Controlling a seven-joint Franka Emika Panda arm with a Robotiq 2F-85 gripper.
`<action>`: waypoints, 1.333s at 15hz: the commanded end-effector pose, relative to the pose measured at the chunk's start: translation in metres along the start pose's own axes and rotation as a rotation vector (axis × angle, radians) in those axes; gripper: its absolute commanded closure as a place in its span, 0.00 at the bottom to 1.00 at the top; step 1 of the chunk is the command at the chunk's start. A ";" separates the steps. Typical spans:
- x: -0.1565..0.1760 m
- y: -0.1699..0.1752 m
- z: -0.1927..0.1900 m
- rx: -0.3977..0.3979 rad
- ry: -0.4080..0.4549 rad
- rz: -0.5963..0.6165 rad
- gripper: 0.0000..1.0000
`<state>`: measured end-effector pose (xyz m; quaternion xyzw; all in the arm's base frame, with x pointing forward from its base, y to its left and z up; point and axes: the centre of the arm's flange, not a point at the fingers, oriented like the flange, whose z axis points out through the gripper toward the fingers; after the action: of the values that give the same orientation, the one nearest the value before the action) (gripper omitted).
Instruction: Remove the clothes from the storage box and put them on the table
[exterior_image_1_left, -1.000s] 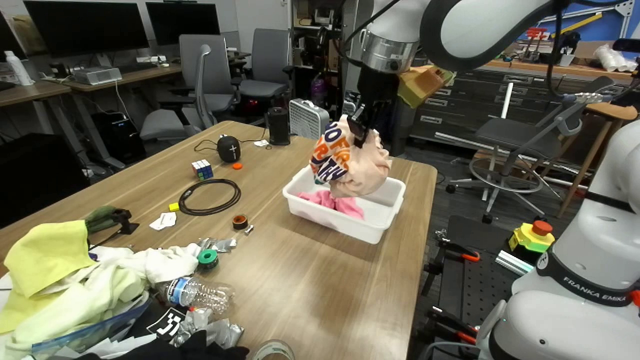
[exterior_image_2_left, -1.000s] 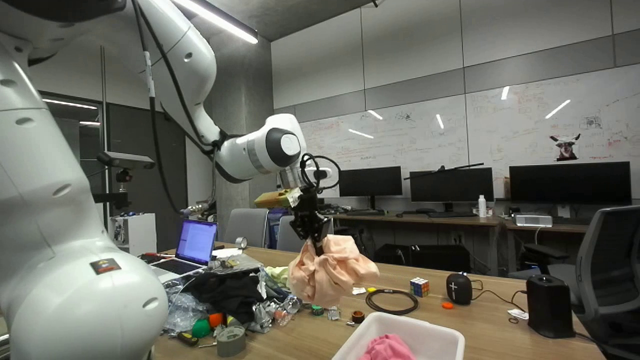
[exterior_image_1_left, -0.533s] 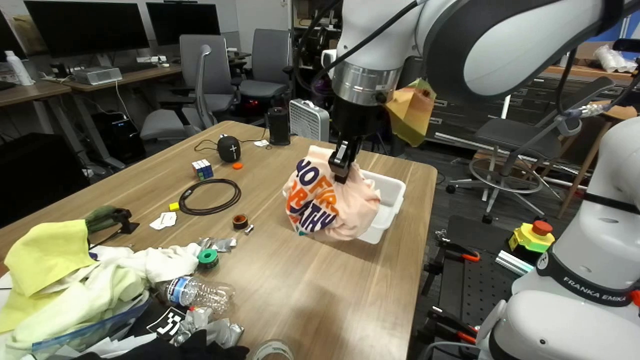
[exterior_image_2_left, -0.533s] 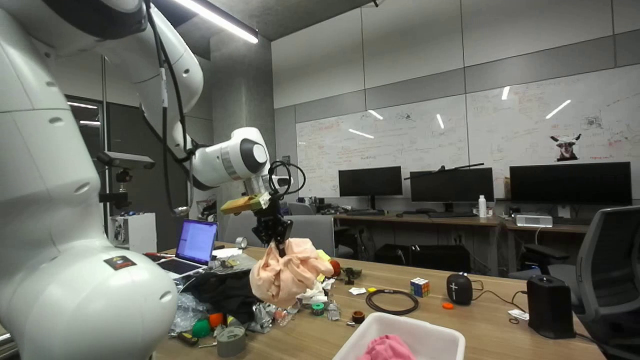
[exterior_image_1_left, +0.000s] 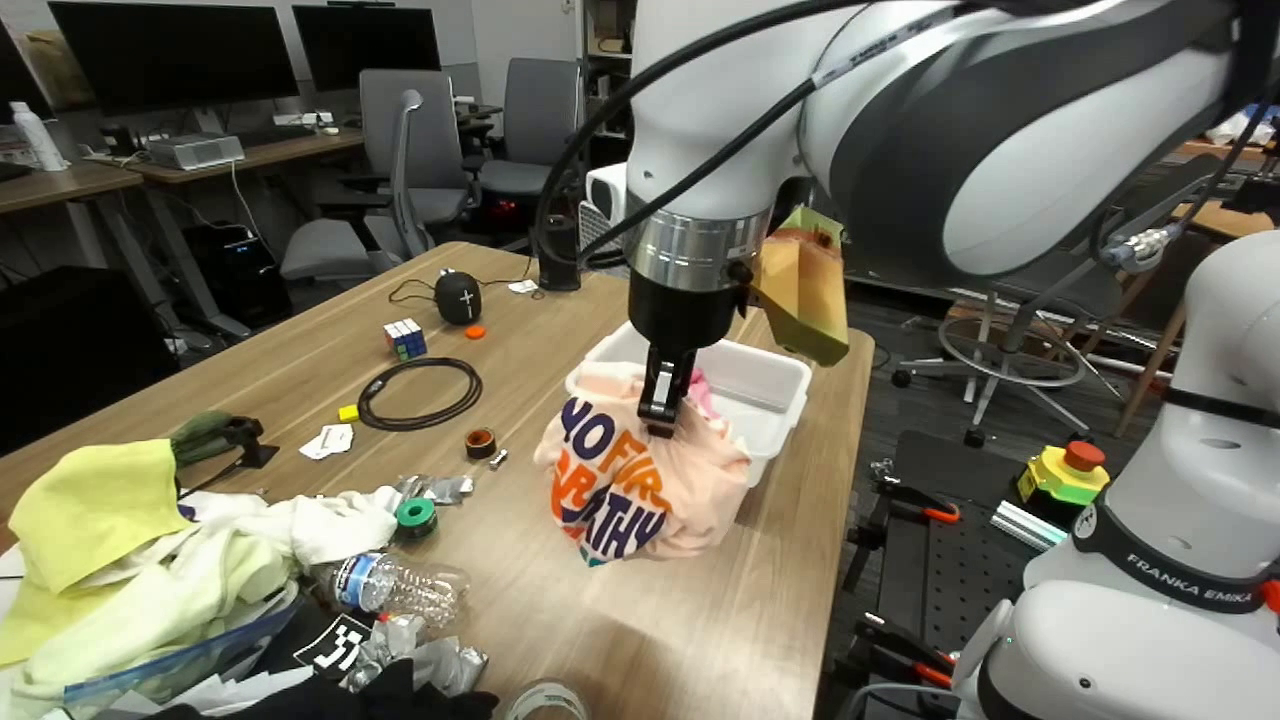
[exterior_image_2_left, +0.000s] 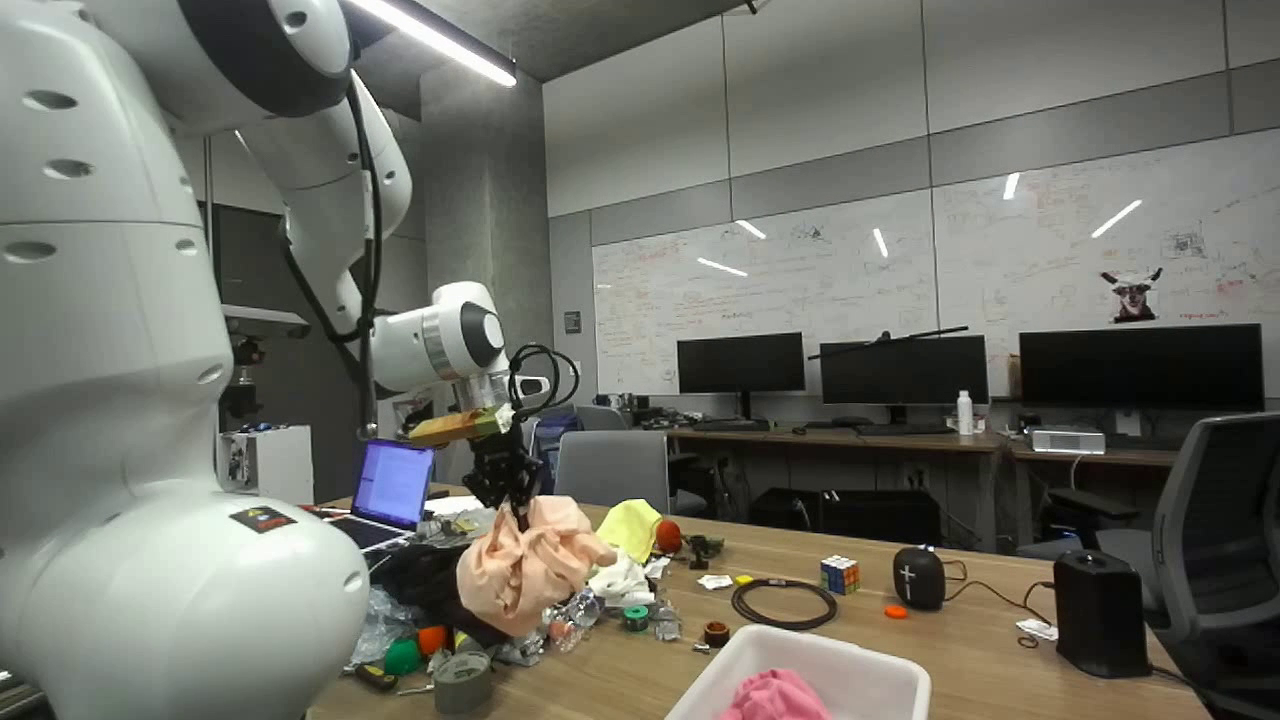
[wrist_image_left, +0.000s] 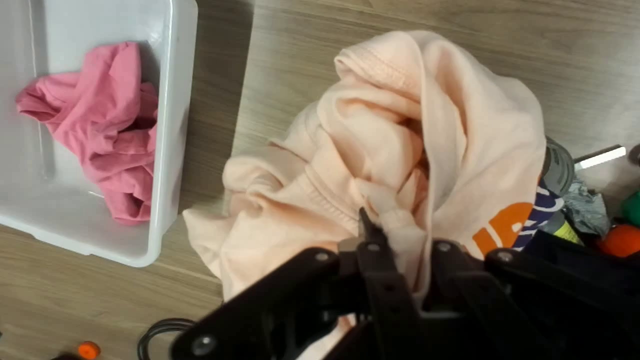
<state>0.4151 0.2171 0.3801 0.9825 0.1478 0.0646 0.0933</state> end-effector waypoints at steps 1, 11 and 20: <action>0.011 -0.013 0.002 -0.031 -0.015 -0.078 0.62; 0.019 0.044 0.010 -0.029 -0.029 -0.014 0.00; 0.030 0.212 0.005 0.002 -0.001 0.316 0.00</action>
<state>0.4860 0.0618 0.4033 0.9930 0.0266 0.0641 0.0958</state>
